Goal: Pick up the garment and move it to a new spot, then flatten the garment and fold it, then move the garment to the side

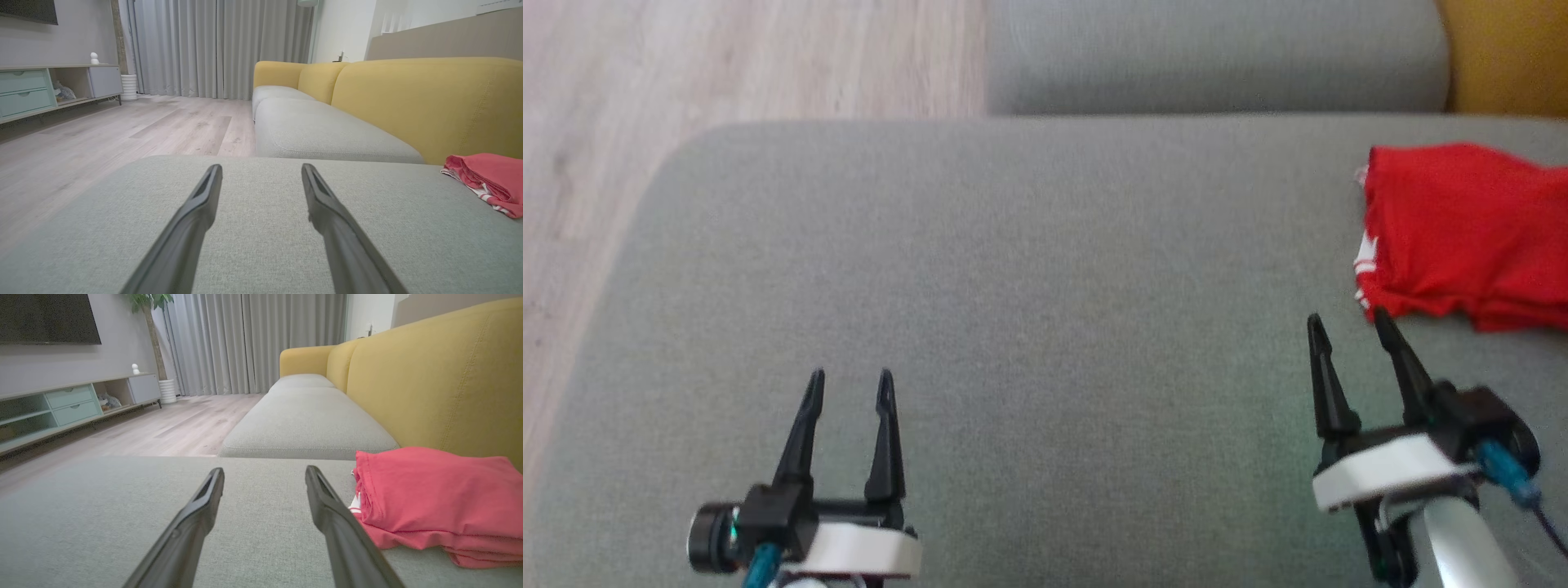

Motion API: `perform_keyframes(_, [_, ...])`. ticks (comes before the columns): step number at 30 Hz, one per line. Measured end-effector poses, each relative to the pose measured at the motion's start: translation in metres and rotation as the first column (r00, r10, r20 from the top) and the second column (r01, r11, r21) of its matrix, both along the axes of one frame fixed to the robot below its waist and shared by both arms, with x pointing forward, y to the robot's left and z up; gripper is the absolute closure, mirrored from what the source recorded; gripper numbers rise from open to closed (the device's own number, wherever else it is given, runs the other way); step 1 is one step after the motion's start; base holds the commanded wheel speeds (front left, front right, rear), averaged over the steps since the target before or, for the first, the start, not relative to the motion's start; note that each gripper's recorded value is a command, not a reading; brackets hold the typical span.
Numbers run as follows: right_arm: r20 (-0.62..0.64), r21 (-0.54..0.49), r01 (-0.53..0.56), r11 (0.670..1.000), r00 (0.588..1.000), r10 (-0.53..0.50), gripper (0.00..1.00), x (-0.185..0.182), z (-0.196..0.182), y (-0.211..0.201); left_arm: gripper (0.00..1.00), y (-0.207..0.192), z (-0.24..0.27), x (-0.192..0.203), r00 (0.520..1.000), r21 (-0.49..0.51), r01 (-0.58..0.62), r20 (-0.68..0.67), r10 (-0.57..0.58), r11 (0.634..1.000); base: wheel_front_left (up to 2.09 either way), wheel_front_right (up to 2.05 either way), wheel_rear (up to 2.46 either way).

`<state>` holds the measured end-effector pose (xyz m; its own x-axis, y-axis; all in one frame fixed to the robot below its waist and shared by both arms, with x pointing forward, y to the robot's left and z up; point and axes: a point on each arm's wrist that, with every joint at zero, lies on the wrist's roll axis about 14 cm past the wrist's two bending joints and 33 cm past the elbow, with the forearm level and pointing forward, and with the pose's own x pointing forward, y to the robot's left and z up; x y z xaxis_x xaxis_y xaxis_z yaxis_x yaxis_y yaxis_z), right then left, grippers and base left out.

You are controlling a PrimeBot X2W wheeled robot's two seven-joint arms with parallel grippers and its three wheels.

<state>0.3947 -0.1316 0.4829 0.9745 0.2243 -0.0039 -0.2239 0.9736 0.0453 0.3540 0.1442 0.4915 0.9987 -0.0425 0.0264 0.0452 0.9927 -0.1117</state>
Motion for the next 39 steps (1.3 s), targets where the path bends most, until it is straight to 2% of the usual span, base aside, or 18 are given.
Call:
perform_keyframes(5, [0.065,0.021,0.013,1.000,0.998,-0.014,0.00,-0.023,0.020,0.001,0.00,0.006,0.004,-0.016,1.000,-0.002,-0.021,0.015,0.021,1.000,0.00,0.00,0.00])
perform_keyframes(10, [0.029,0.076,0.041,0.996,0.999,-0.043,0.00,-0.038,0.010,-0.006,0.00,0.012,0.005,-0.020,0.999,-0.003,-0.039,0.020,0.039,0.999,0.00,0.00,0.00])
perform_keyframes(25, [0.014,0.112,0.066,0.992,0.998,-0.068,0.00,-0.039,0.007,-0.012,0.00,0.012,0.000,-0.023,0.999,0.023,-0.032,0.007,0.032,0.999,0.00,0.00,0.00])
perform_keyframes(26, [0.013,0.112,0.067,0.991,0.998,-0.069,1.00,-0.039,0.007,-0.013,1.00,0.012,0.000,-0.023,0.999,0.024,-0.031,0.006,0.031,0.999,0.00,0.00,0.00])
perform_keyframes(33, [-0.126,0.101,0.088,0.991,0.989,-0.075,1.00,-0.058,-0.035,-0.015,1.00,0.013,-0.043,-0.042,0.991,0.018,-0.036,-0.132,0.038,0.999,0.00,0.00,0.00])
perform_keyframes(39, [-0.158,0.160,0.119,0.980,0.983,-0.094,1.00,-0.060,-0.039,-0.019,1.00,0.014,-0.047,-0.043,0.986,-0.051,-0.051,-0.159,0.042,0.997,0.00,0.00,0.00])
